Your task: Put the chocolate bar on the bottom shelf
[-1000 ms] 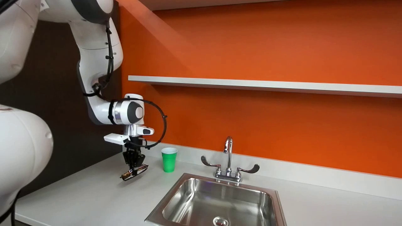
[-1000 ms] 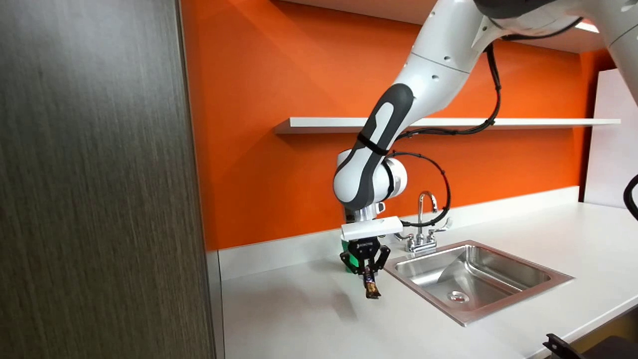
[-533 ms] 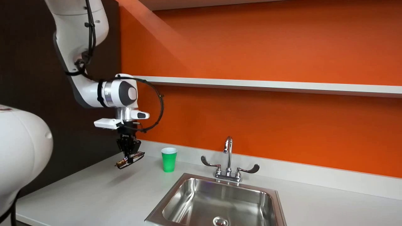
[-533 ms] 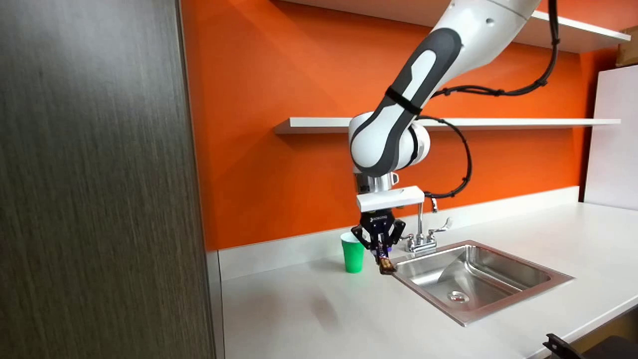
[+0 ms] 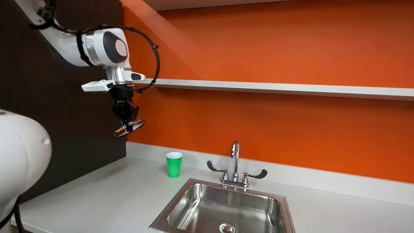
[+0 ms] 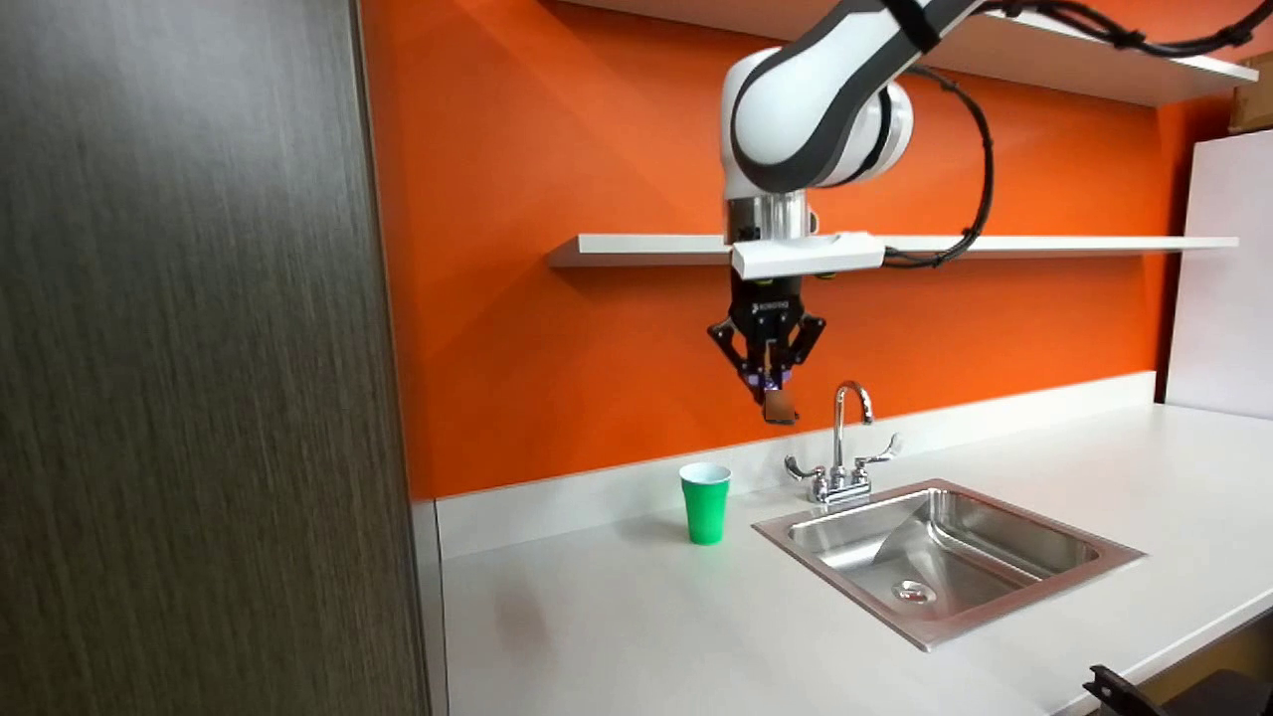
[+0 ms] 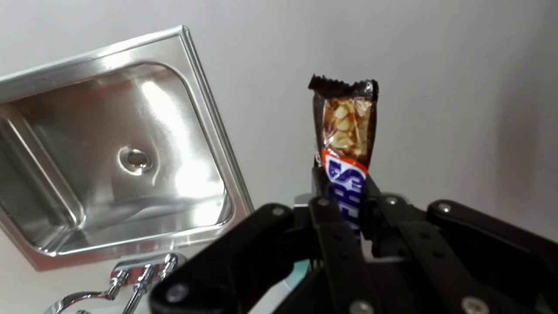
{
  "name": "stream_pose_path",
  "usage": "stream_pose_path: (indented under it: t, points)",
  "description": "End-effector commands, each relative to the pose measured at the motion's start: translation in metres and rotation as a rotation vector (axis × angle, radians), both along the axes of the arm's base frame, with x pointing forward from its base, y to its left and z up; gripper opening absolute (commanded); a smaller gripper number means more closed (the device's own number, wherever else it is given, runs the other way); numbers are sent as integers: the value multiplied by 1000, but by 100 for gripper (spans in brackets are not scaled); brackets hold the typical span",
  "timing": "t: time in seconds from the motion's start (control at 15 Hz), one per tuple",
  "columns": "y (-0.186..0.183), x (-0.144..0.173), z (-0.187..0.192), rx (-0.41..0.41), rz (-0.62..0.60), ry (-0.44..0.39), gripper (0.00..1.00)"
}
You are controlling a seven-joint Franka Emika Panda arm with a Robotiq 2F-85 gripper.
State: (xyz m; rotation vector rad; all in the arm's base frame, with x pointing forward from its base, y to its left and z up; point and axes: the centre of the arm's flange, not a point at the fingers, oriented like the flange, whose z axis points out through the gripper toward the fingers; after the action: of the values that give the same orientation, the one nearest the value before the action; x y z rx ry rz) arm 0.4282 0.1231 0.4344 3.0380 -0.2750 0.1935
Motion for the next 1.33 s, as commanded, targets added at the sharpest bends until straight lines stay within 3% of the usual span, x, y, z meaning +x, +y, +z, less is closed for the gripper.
stream_pose_path:
  t: [0.0, 0.53, 1.27]
  points:
    - [-3, -16, 72, -30, 31, -60, 4]
    - [4, 11, 182, -66, 117, -170, 4]
    - [31, 97, 238, -131, 237, -211, 4]
